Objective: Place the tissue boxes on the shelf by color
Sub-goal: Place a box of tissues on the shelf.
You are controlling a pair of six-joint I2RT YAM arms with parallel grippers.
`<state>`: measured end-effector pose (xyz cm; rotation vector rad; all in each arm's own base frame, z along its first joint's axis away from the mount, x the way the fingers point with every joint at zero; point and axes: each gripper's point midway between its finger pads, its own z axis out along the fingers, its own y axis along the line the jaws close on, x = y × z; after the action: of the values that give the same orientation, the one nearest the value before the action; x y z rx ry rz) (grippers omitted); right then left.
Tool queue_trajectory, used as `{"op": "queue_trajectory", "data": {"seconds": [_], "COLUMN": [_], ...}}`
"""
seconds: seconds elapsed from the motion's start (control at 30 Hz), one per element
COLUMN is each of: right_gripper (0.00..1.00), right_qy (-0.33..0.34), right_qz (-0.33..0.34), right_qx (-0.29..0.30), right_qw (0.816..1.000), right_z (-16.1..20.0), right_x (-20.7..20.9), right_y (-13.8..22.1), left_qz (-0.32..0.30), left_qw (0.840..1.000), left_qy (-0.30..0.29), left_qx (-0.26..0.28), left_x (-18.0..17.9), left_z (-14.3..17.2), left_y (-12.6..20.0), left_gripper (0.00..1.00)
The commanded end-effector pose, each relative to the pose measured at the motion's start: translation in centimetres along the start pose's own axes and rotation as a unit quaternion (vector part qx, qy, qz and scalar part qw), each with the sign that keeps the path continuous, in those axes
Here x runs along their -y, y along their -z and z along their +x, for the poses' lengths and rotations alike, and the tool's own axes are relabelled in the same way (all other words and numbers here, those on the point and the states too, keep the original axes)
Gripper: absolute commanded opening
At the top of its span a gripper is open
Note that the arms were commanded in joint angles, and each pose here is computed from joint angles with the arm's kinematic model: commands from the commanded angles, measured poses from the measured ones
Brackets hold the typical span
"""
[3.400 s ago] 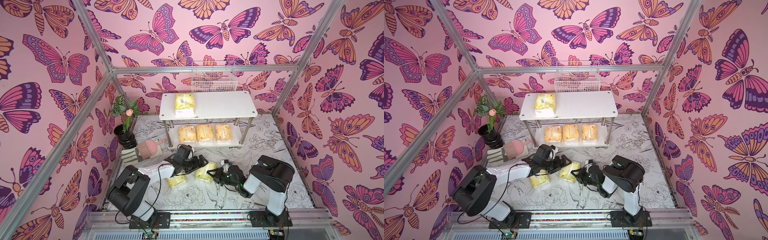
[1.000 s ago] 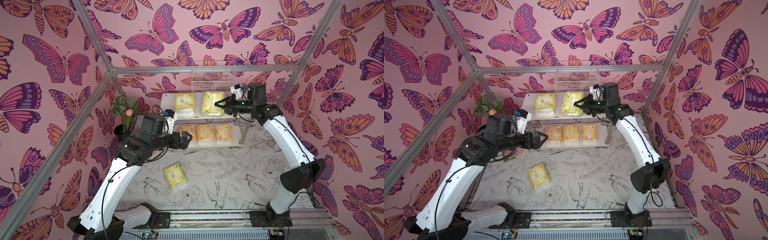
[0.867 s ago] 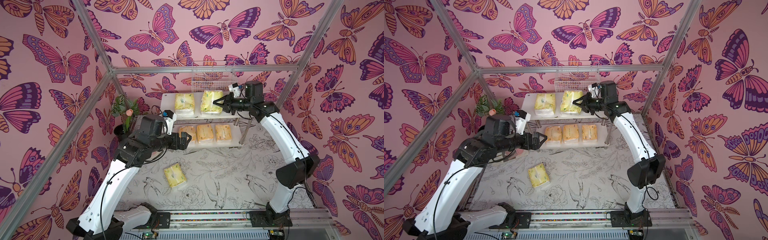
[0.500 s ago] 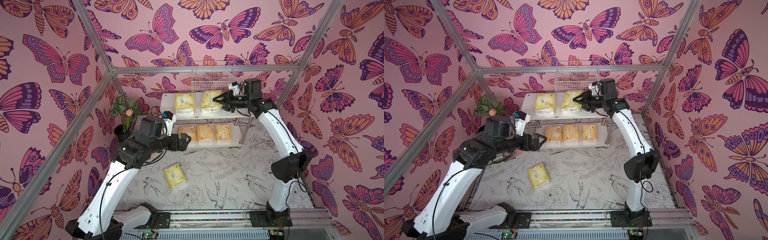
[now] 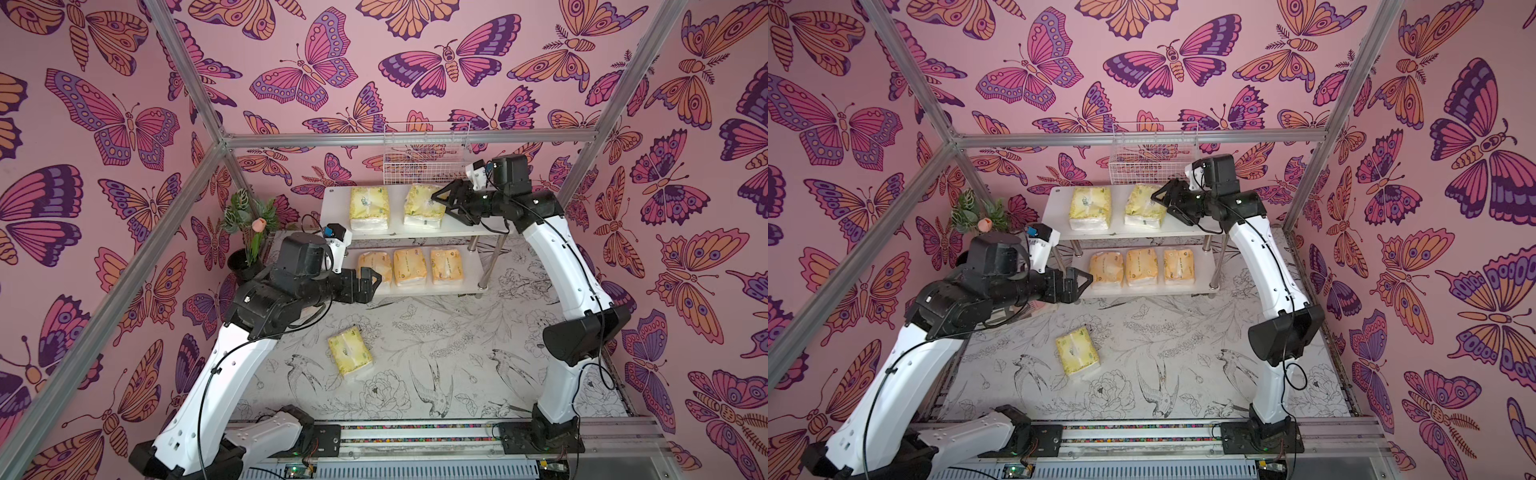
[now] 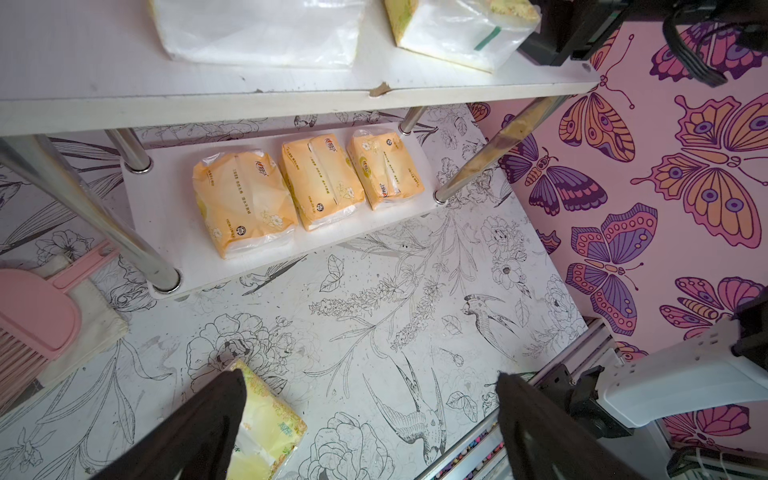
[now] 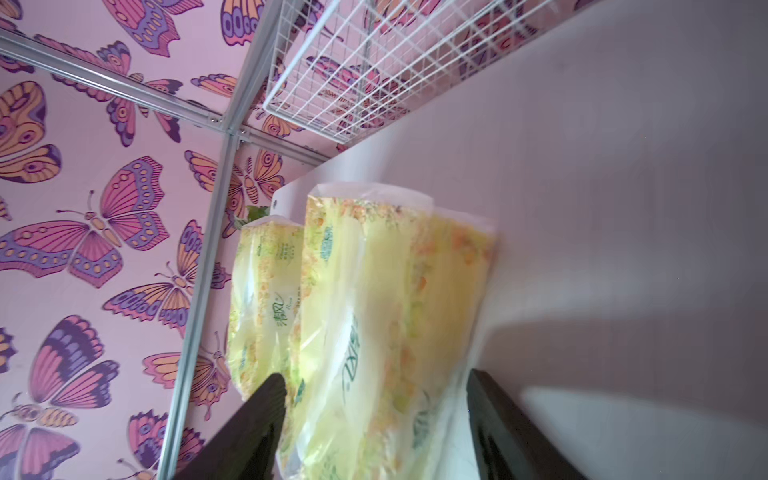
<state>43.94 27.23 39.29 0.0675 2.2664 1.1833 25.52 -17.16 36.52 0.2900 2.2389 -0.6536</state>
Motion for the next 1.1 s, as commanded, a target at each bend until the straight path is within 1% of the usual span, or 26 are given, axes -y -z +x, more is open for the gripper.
{"op": "queue_trajectory", "data": {"seconds": [0.0,0.1,0.2,0.37,0.5,0.77,1.07], "right_gripper": [0.73,0.73,0.73,0.73,0.73,0.73,0.73], "right_qy": [0.028,0.036,0.035,0.047,0.053,0.059,0.052], "right_qz": [0.091,0.102,0.088,0.018,-0.009,-0.048,-0.065], "right_qx": [0.018,0.025,0.026,0.032,0.038,0.025,0.017], "right_qw": [0.995,0.994,0.995,0.998,0.998,0.997,0.996], "right_z": [0.0,-0.3,-0.6,-1.3,-1.9,-2.3,-2.2], "right_x": [3.1,3.4,3.1,0.9,0.3,-0.6,-0.9], "right_y": [1.7,1.8,1.3,-0.1,-1.1,-2.8,-3.7], "left_qz": [-0.015,-0.033,-0.056,-0.086,-0.1,-0.102,-0.097], "left_qw": [1.0,0.999,0.997,0.993,0.991,0.991,0.991], "left_qy": [0.011,0.02,0.03,0.044,0.048,0.051,0.054], "left_qx": [0.003,0.019,0.041,0.069,0.081,0.076,0.07], "left_x": [-0.7,-1.3,-2.1,-3.2,-3.8,-4.1,-4.0], "left_z": [0.2,-0.1,-0.5,-0.8,-0.5,0.2,0.4], "left_y": [0.4,0.7,1.4,2.7,3.5,3.5,3.2], "left_gripper": [1.0,1.0,1.0,1.0,1.0,1.0,1.0]}}
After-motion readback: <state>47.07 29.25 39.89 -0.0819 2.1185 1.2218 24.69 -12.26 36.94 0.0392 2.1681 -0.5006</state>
